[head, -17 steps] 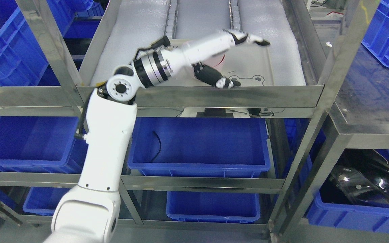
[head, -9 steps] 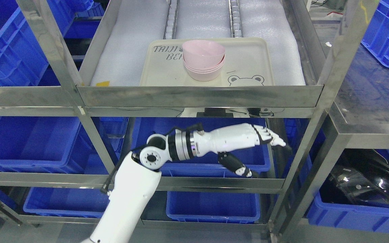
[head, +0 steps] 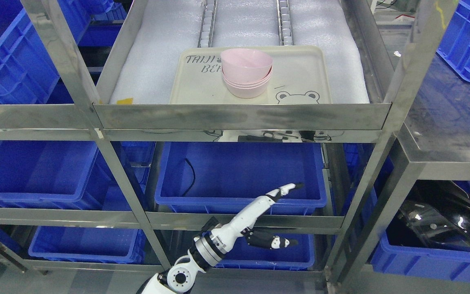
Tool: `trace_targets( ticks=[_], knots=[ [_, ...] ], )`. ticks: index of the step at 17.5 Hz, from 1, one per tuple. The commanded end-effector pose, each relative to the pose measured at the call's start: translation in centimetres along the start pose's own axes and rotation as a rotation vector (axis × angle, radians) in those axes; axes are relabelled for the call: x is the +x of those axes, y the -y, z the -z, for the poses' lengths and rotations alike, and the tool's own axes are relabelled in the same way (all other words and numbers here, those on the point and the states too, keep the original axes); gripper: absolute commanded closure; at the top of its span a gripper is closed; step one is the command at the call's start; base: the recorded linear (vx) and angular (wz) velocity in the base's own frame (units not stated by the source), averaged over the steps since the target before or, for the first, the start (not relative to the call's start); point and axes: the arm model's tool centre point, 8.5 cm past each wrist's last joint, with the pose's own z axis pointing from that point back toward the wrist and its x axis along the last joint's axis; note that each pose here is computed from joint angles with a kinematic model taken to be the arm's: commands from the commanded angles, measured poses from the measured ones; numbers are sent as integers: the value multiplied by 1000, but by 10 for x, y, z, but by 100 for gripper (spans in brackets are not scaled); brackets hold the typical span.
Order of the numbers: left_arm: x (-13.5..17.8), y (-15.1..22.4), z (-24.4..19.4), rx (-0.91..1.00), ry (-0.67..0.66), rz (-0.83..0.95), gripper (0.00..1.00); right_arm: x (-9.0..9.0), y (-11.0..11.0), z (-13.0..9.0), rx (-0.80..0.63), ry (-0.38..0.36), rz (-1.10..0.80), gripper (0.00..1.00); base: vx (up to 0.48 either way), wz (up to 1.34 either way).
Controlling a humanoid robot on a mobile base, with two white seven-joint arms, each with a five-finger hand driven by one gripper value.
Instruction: Stack pink IKEA bowl on shelf middle layer
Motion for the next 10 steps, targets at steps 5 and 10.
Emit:
trace_targets(
  ticks=[5, 10],
  knots=[
    [-58, -95, -66, 499, -381, -203, 0, -9, 10, 0, -16, -6, -2, 0, 0, 0],
    [-39, -118, -60, 566, -317, -169, 0, -9, 10, 0, -16, -6, -2, 0, 0, 0]
  ],
)
